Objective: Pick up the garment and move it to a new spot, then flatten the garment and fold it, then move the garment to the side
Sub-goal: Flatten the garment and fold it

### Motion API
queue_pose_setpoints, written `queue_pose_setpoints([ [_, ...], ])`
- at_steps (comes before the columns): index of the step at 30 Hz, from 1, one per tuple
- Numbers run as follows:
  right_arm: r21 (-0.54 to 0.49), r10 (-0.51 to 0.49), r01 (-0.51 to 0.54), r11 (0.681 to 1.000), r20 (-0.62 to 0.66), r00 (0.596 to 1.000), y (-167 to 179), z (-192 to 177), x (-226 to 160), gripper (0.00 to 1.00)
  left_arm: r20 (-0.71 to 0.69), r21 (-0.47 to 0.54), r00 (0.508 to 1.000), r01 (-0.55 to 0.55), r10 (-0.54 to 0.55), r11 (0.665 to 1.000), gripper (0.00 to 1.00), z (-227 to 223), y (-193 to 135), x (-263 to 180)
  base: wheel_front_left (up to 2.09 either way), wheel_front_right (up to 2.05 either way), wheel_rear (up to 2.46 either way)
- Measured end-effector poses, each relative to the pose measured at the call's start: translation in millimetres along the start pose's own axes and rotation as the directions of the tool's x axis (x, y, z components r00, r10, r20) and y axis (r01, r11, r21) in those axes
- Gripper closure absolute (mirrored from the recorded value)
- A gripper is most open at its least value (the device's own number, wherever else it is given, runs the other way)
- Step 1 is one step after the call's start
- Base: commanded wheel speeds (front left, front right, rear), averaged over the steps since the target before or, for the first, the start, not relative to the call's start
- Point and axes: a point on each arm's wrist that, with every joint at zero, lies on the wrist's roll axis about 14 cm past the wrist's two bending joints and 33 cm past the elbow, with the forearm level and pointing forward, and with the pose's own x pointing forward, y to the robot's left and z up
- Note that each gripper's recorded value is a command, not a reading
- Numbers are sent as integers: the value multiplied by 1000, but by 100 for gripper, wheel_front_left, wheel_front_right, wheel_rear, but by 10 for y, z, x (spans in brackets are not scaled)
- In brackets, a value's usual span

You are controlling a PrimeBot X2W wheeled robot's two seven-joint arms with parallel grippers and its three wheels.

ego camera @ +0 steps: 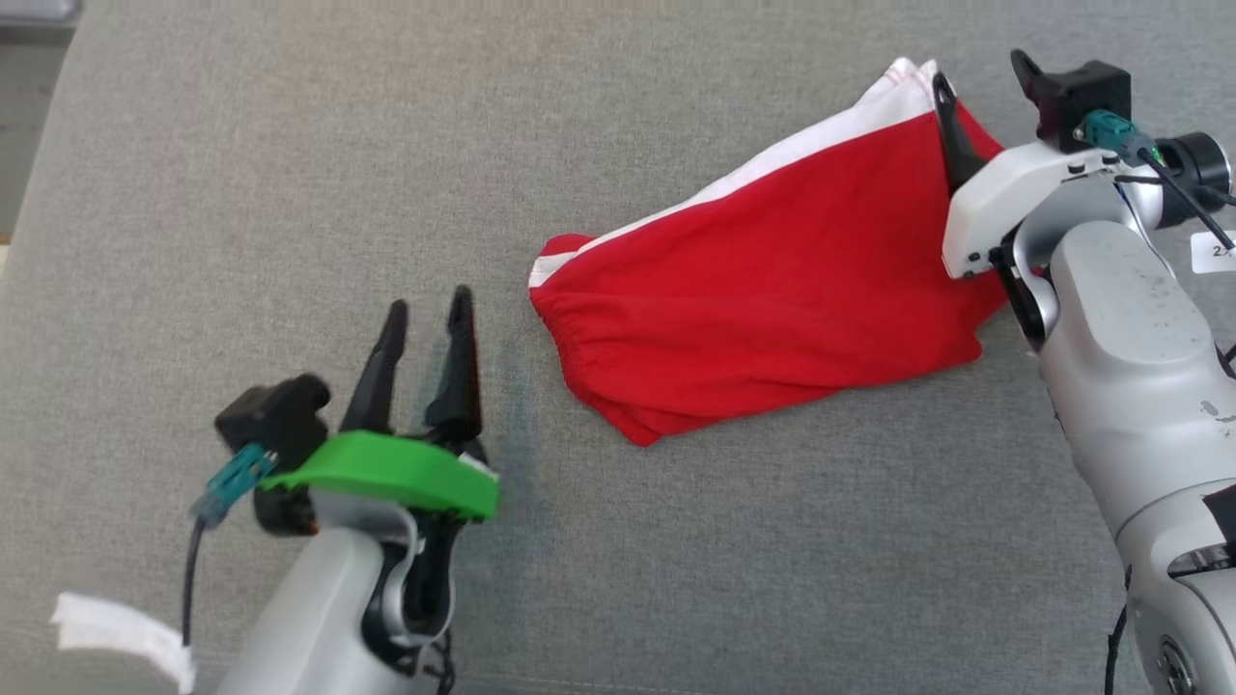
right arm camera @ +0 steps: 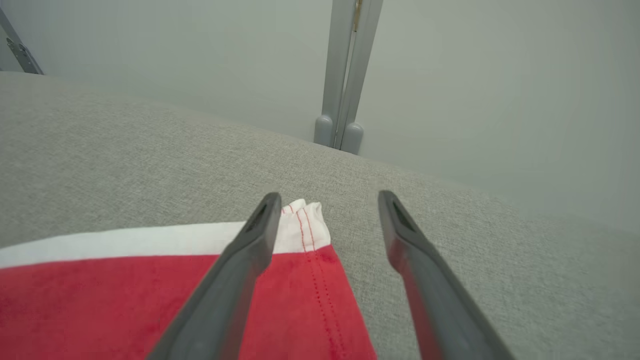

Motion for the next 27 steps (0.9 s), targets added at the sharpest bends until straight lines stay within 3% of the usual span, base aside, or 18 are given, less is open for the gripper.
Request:
queue_pose_setpoints([
  [4,-3,-15,14,1000,-97,995,-85,-131,-138,0,63,41,997,-42,39,998,0,201,156,-211,0,0,0],
  [11,9,-20,23,1000,-315,949,-158,-482,-325,0,126,59,986,-121,113,991,0,360,357,-524,0,0,0],
  [18,109,56,-10,994,-426,903,117,-741,-306,0,149,96,976,-171,156,981,0,429,512,-608,0,0,0],
  [19,120,67,-16,993,-432,899,145,-746,-294,16,151,102,975,-180,163,978,0,436,540,-614,0,0,0],
  [20,126,74,-20,992,-437,897,163,-754,-289,46,153,107,974,-185,167,977,0,442,559,-617,0,0,0],
  [22,135,87,-31,990,-433,897,192,-737,-284,75,158,114,972,-192,173,975,0,458,582,-620,0,0,0],
  [23,138,90,-33,990,-429,899,197,-733,-291,100,160,114,972,-193,174,975,0,465,585,-619,0,0,0],
  [27,153,95,-37,988,-392,915,191,-676,-335,100,168,121,973,-182,160,976,0,487,556,-596,0,0,0],
])
